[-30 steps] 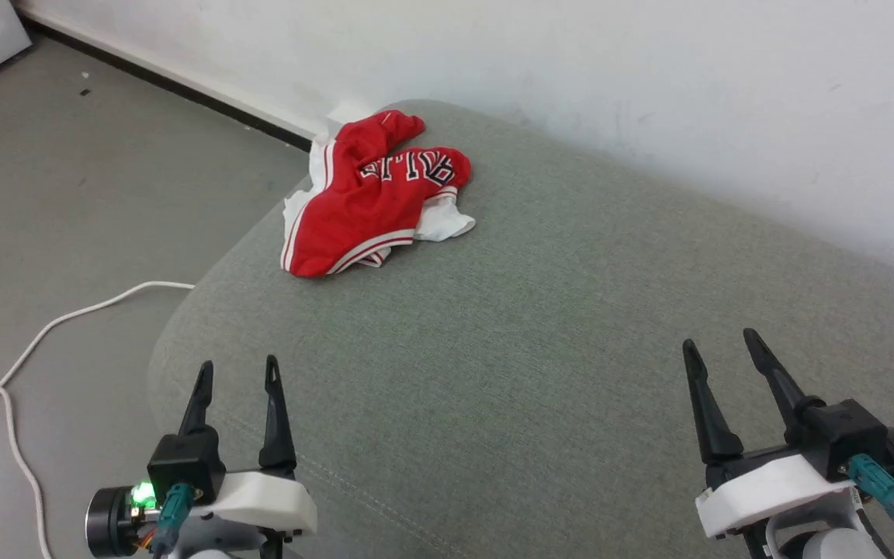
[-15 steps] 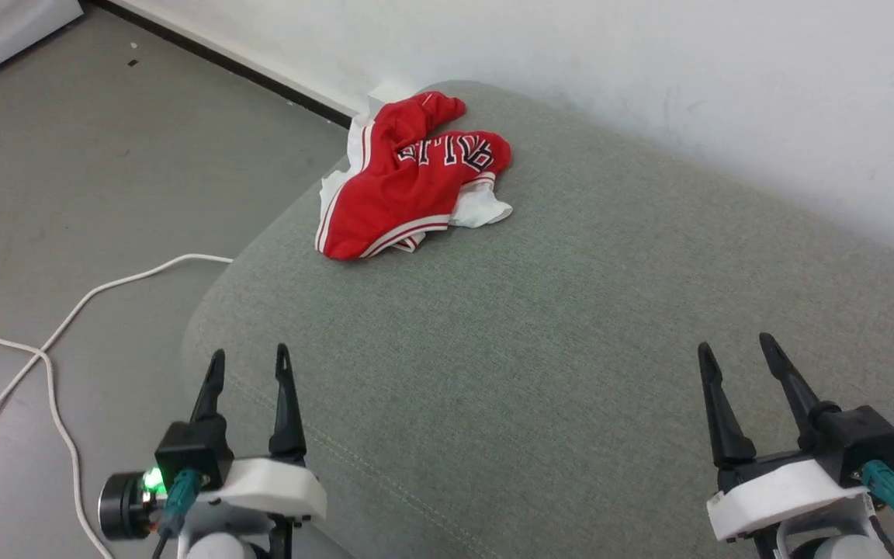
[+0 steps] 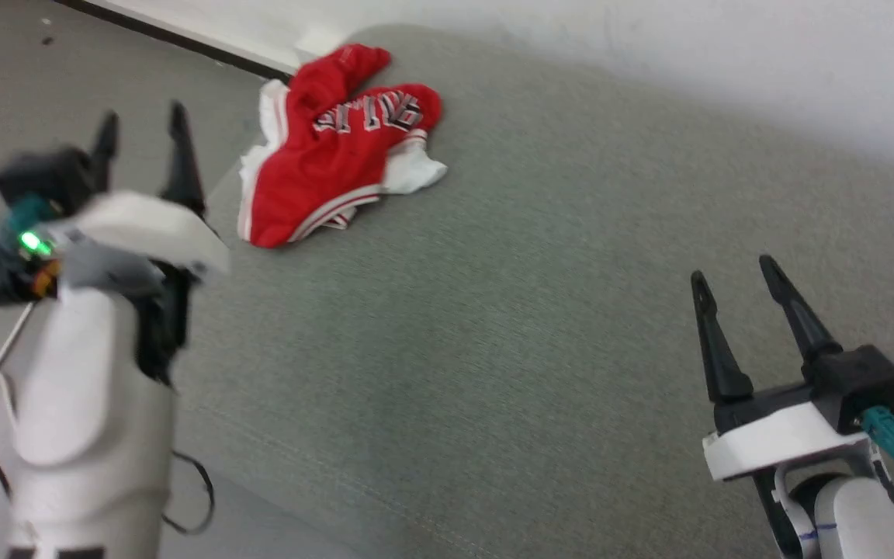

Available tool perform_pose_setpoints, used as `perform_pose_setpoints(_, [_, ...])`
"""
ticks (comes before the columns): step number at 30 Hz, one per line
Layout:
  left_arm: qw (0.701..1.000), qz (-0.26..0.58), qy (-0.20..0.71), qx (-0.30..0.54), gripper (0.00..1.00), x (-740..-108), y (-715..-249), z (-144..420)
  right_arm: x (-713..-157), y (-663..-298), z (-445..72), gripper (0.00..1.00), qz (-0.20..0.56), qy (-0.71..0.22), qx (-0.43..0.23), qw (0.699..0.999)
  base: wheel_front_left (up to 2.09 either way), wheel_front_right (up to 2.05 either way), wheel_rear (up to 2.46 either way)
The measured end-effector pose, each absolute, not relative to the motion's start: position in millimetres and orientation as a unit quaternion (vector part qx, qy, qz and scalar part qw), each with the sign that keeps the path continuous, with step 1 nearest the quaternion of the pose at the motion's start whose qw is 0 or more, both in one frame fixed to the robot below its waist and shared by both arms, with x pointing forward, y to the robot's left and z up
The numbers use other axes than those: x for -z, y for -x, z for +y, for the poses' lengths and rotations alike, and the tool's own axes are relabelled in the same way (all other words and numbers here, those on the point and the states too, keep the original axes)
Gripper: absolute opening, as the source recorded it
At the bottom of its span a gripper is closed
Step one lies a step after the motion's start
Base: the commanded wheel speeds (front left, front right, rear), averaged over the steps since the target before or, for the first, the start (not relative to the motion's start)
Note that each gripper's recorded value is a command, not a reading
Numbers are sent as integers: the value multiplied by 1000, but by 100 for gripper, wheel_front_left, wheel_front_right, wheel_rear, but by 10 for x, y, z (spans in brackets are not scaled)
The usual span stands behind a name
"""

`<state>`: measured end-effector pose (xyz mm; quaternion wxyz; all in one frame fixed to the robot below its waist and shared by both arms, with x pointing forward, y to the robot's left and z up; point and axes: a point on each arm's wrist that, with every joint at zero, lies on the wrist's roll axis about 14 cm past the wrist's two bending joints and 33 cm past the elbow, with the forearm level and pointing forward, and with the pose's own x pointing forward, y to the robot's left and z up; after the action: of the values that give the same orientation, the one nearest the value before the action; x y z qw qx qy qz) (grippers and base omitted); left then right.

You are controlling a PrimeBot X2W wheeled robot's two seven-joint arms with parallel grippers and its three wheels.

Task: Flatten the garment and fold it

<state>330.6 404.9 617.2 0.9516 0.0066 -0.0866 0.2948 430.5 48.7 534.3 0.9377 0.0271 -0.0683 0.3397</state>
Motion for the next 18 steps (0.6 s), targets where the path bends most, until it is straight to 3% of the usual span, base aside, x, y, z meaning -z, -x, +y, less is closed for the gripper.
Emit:
perform_pose_setpoints(5, [958,-26,9,-286,100,-6232,-3862,4284,-5208,-4528,268,100,-62,-40,-306,949,0,0,0])
perform_pose_setpoints(10, [961,83,27,-261,100,-5848,-4439,4284,-4961,-4732,-60,100,-47,-53,-260,963,0,0,0])
perform_pose_setpoints(18, [919,278,92,-264,100,-4758,-4918,4198,-4383,-4855,-621,100,9,-59,-187,980,0,0,0])
